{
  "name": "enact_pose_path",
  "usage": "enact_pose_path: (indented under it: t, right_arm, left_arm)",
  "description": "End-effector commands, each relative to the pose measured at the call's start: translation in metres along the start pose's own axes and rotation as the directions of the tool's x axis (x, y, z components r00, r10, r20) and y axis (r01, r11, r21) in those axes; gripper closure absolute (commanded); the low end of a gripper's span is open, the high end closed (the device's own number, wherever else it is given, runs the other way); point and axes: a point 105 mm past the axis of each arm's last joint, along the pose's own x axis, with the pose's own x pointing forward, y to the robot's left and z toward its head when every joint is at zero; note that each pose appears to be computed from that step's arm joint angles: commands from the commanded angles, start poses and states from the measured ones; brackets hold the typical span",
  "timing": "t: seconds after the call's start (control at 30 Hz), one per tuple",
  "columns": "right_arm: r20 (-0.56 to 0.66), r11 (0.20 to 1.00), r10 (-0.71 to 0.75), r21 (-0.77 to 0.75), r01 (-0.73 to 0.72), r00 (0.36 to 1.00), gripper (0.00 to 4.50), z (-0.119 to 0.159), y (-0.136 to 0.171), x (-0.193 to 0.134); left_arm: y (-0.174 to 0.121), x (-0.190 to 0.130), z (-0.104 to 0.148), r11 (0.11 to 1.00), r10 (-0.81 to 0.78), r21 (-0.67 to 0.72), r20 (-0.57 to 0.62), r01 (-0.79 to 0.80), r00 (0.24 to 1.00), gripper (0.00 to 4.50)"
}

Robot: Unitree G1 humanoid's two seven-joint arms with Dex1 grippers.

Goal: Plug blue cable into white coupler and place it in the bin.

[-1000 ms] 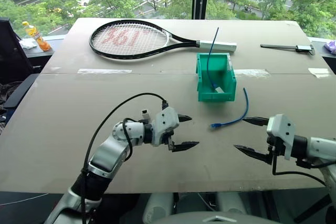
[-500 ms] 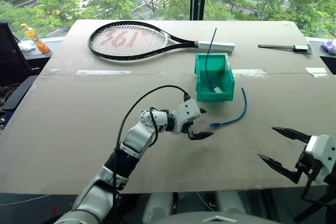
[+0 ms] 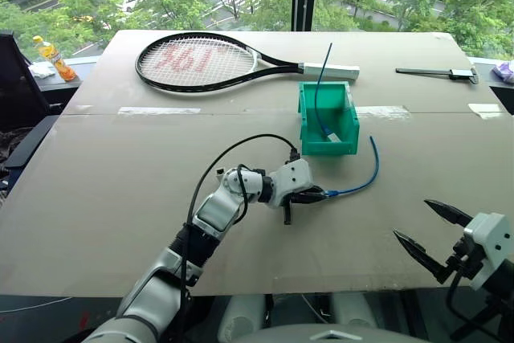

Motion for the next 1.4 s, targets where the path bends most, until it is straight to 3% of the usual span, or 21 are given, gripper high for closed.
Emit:
enact_pose_path:
  t: [0.03, 0.2, 0.37, 0.43, 0.53, 0.97, 1.07, 1.23, 1.4]
  right_arm:
    - [0.025, 0.97, 0.01, 0.242, -0.015, 1.0, 0.0, 0.006, 0.019, 0.011]
    - [0.109, 0.84, -0.002, 0.54, -0.057, 0.994, 0.0, 0.021, 0.05, 0.037]
    - [0.271, 0.709, -0.094, 0.694, -0.127, 0.958, 0.0, 0.063, 0.047, 0.058]
    - [0.305, 0.684, -0.105, 0.713, -0.154, 0.947, 0.0, 0.073, 0.045, 0.061]
    - [0.313, 0.658, -0.128, 0.737, -0.156, 0.941, 1.31, 0.079, 0.04, 0.066]
    - [0.35, 0.612, -0.122, 0.763, -0.208, 0.929, 1.31, 0.093, 0.04, 0.083]
    - [0.351, 0.609, -0.12, 0.765, -0.21, 0.929, 2.11, 0.093, 0.04, 0.086]
    - [0.361, 0.606, -0.114, 0.763, -0.223, 0.926, 4.46, 0.095, 0.041, 0.088]
    - [0.366, 0.613, -0.109, 0.757, -0.227, 0.924, 4.46, 0.096, 0.041, 0.088]
  left_arm:
    - [0.001, -0.005, 0.031, 0.999, -0.016, 0.046, 0.173, 0.008, 0.985, 4.47]
    - [0.005, -0.014, 0.072, 0.982, -0.014, 0.181, 0.377, -0.059, 0.926, 4.47]
    - [0.009, -0.018, 0.086, 0.952, -0.009, 0.277, 0.455, -0.132, 0.89, 4.47]
    - [0.009, -0.019, 0.087, 0.945, -0.009, 0.293, 0.462, -0.143, 0.887, 4.47]
    - [0.01, -0.021, 0.087, 0.938, -0.009, 0.309, 0.474, -0.157, 0.881, 4.5]
    - [0.013, -0.025, 0.087, 0.922, 0.027, 0.327, 0.481, -0.208, 0.876, 4.5]
    - [0.012, -0.026, 0.087, 0.919, 0.032, 0.33, 0.481, -0.215, 0.876, 4.5]
    - [0.012, -0.026, 0.086, 0.918, 0.036, 0.332, 0.478, -0.218, 0.878, 4.5]
    - [0.011, -0.026, 0.085, 0.92, 0.033, 0.33, 0.472, -0.211, 0.881, 4.5]
